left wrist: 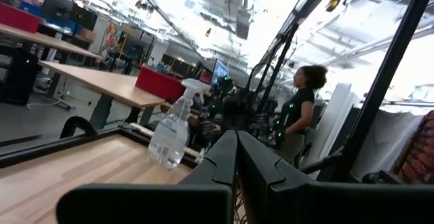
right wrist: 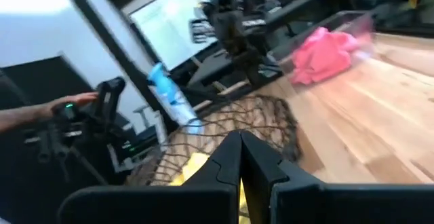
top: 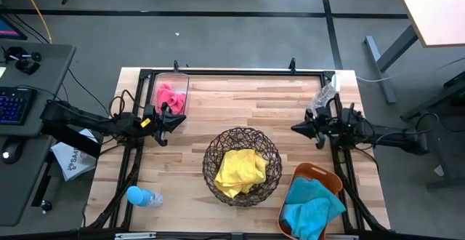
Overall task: Sort microfiber towel by color & place in baskets
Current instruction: Return to Home Position
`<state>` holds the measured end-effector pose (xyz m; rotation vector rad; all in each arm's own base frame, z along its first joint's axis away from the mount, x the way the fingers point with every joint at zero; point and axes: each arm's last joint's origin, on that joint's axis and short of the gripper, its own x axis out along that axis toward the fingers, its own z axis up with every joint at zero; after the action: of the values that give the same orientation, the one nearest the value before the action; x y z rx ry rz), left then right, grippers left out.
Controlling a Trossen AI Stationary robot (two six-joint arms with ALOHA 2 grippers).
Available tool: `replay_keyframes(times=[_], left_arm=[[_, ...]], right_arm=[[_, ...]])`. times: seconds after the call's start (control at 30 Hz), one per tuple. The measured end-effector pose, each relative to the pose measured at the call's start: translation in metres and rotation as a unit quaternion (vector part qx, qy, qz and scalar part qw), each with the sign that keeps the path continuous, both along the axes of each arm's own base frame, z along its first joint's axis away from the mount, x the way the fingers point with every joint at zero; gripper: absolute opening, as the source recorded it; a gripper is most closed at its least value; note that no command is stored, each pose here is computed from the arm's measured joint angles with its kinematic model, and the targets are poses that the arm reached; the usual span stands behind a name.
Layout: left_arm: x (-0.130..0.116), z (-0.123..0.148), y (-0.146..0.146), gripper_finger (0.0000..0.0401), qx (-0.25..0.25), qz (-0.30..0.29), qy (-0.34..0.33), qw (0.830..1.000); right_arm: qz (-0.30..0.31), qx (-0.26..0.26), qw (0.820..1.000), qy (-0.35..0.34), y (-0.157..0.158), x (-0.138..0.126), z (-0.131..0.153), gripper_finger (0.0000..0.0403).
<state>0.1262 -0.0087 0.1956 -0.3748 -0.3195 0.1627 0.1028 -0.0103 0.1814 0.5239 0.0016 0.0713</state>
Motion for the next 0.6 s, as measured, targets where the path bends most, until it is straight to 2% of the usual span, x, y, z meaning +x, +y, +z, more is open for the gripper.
replay_keyframes(times=[0.17,0.27,0.33,0.5,0.6], left_arm=[[-0.001,-0.008,0.0,0.0,0.007,0.0,0.046,0.999],[-0.004,-0.016,0.001,0.0,0.014,0.0,0.094,0.995],[-0.006,-0.025,0.001,0.0001,0.021,0.0,0.141,0.99],[-0.016,-0.045,0.002,0.0001,0.037,0.0,0.243,0.969],[-0.019,-0.035,0.002,0.0001,0.03,-0.01,0.195,0.98]], right_arm=[[-0.031,-0.016,0.999,-0.017,-0.002,0.002,-0.009,0.0],[-0.064,-0.035,0.997,0.023,-0.004,0.002,-0.016,0.0],[-0.078,-0.044,0.994,0.061,-0.005,0.001,-0.023,0.0],[-0.096,-0.051,0.991,0.074,-0.006,0.002,-0.025,0.0],[-0.096,-0.051,0.991,0.074,-0.006,0.002,-0.025,0.0]])
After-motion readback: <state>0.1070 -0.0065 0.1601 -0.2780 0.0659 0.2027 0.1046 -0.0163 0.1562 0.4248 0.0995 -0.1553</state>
